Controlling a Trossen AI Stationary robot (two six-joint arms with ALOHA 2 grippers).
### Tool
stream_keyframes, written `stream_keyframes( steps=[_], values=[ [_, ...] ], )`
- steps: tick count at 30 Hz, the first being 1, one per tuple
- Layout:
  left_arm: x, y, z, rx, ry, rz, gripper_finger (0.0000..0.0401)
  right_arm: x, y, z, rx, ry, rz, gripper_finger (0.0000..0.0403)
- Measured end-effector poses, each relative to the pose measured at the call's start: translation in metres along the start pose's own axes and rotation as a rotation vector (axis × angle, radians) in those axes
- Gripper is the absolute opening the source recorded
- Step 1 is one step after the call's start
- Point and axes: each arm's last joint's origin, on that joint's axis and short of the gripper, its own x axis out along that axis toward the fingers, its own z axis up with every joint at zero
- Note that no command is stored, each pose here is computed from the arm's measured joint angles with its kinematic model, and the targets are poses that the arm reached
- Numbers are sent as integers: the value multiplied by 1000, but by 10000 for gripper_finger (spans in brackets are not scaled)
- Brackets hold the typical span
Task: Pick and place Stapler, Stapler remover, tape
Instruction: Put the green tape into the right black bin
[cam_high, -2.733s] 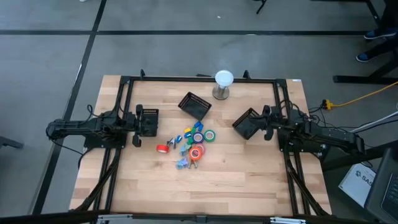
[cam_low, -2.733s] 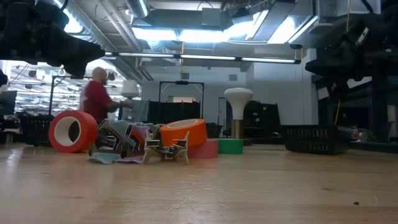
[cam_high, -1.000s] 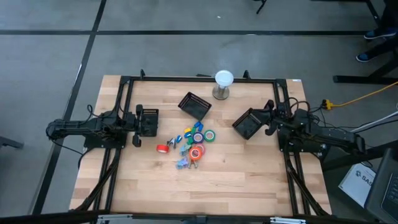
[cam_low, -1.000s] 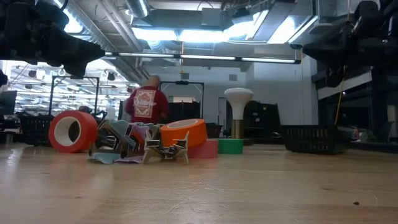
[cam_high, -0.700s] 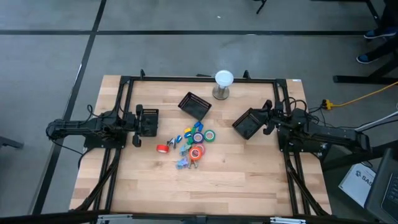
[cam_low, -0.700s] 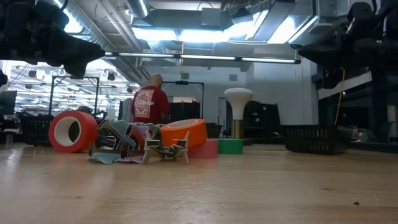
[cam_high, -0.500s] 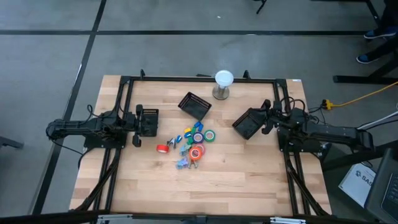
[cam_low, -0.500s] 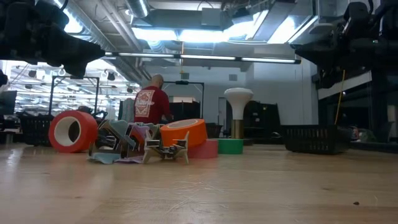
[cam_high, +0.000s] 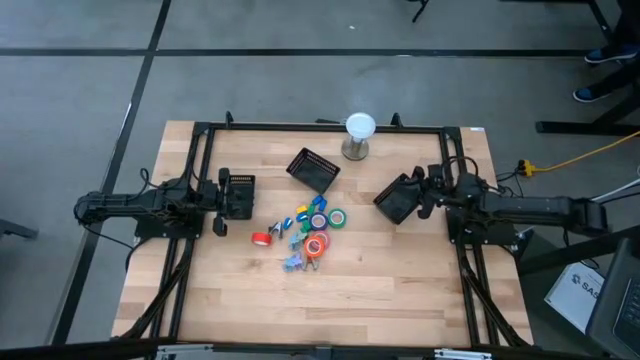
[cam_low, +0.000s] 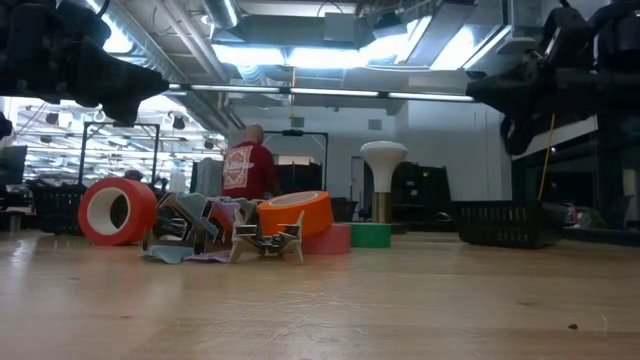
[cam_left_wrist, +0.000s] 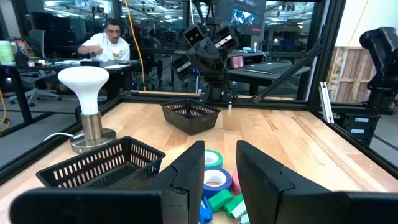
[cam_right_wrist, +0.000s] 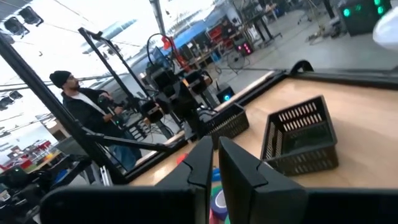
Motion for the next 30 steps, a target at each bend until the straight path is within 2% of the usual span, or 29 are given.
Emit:
stream_keyframes(
  steps=[14,17,24,30],
  values=[
    [0,0,0,1,0,0,88,10,2,3,-98,-21,16,32],
    [0,0,0,0,0,0,88,20,13,8,-108,-3,56,32],
    [0,0,0,0,0,0,88,56,49,21,-248,54,170,32],
    [0,0,0,1,0,0,88,92,69,22,-343,134,200,32]
  ],
)
